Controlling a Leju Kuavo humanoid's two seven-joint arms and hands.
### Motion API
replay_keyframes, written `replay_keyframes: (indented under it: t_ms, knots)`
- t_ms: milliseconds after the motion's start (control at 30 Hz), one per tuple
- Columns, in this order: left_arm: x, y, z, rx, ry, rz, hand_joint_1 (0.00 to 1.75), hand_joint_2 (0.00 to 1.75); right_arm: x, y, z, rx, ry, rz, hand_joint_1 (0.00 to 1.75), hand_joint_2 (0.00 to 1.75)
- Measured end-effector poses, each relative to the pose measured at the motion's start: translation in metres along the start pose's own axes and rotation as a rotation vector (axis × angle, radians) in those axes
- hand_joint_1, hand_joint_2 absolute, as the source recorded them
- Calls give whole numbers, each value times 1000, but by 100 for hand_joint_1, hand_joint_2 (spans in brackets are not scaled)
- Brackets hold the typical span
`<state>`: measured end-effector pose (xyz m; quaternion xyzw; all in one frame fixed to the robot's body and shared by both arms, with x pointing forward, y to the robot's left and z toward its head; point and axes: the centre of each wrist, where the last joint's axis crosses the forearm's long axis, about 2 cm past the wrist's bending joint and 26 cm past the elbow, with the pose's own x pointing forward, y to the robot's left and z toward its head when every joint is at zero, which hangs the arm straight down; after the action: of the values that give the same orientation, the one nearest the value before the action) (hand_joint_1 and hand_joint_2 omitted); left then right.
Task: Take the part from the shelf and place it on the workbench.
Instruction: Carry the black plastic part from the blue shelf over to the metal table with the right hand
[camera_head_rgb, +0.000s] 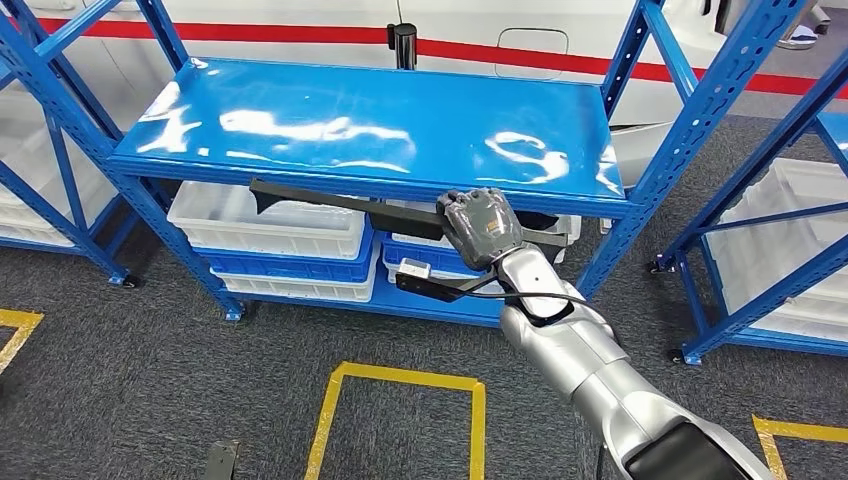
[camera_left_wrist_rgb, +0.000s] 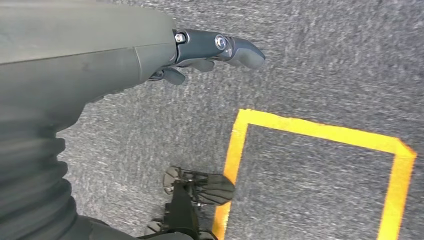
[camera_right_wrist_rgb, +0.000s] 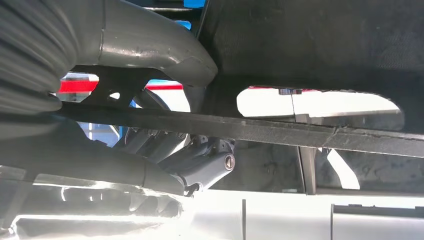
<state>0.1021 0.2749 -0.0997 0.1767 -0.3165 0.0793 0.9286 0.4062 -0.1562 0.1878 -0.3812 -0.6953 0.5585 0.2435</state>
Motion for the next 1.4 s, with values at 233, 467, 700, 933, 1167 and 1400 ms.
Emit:
replay_keyframes:
  t_ms: [233,467,700,933,1167,1400]
  knots:
    - [-1,0,1,6,6,9,0,175,5,-1,-3,1,-8,-7,175,175]
    - [-6,2,2,8,5,8,0,175,13,-4,-8,-4,-20,-12,175,175]
    - [-5,2,1,10,-3,12,0,175,14,-3,-7,-3,-22,-11,175,175]
    - [-5,2,2,20,4,33,0,175,16,-5,-9,1,-26,-12,175,175]
    - [-8,2,3,23,7,41,0,175,19,-4,-10,3,-31,-16,175,175]
    - [-14,2,7,27,22,44,0,175,24,-5,-11,-3,-41,-16,175,175]
